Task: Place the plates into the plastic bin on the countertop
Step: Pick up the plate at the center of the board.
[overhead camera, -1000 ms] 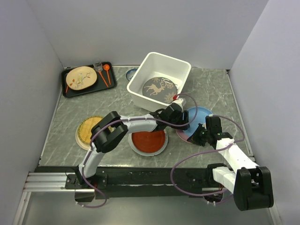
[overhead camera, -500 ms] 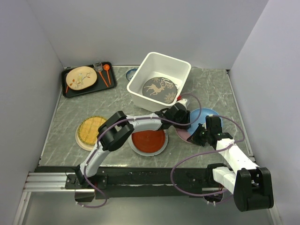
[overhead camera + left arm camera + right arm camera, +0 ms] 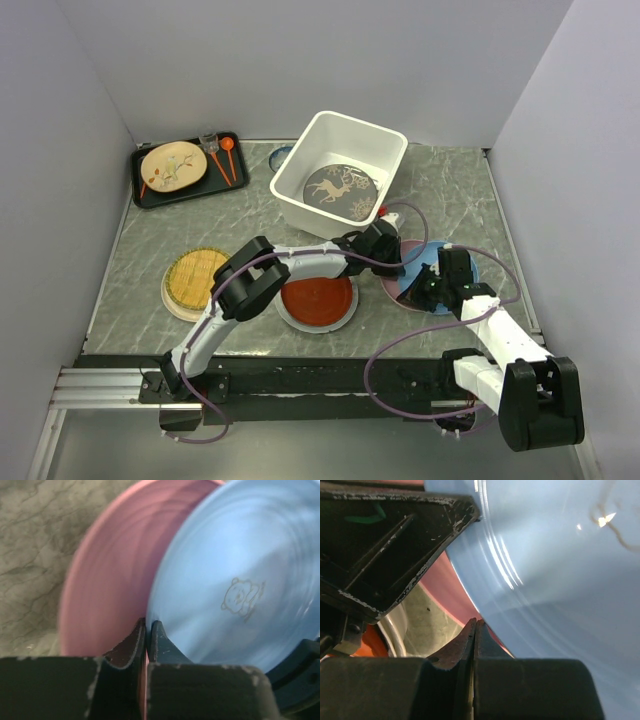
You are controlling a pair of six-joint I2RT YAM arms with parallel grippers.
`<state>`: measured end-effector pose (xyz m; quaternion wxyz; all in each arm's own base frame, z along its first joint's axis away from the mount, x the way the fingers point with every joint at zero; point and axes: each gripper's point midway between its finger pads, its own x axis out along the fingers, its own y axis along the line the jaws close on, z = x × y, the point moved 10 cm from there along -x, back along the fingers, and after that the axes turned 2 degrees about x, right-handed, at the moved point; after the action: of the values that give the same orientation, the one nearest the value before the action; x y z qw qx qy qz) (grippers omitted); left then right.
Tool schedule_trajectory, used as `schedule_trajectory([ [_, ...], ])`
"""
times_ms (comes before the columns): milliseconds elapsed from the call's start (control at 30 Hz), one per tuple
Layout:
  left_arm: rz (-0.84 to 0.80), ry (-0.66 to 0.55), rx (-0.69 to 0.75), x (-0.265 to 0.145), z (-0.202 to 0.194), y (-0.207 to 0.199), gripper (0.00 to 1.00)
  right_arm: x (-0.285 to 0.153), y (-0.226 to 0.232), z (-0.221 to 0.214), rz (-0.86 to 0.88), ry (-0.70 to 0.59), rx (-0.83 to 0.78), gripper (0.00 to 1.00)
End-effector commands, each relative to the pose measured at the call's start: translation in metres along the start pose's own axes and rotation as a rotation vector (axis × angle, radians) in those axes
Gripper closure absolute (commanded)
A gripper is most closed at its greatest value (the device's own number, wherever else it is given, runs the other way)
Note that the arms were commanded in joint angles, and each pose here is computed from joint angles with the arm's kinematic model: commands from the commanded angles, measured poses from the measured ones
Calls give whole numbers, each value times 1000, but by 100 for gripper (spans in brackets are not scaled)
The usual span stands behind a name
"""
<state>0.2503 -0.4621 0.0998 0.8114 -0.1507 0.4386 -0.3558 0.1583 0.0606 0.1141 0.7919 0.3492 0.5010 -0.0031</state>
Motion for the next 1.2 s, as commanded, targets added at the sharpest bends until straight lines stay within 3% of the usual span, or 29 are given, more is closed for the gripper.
schedule_trajectory([
  [0,137,170,39,7,-42,33,99,0,1,0,16,-16,-16,100],
  [233,131,158,42,4,-40,31,99,-3,1,0,15,-34,-20,98],
  [400,133,156,45,2,-40,31,99,-15,10,4,73,-107,-38,86],
  [467,134,153,43,1,-39,32,99,-24,17,8,110,-152,-42,64],
  [567,134,151,44,0,-38,31,99,-46,28,12,169,-258,-67,42],
  [767,128,152,44,-1,-39,31,99,-91,36,11,236,-488,-107,14],
  [900,125,151,44,0,-39,30,99,-112,36,6,261,-584,-115,7],
  [1167,116,132,47,-6,-32,25,99,-127,37,4,266,-632,-117,3],
])
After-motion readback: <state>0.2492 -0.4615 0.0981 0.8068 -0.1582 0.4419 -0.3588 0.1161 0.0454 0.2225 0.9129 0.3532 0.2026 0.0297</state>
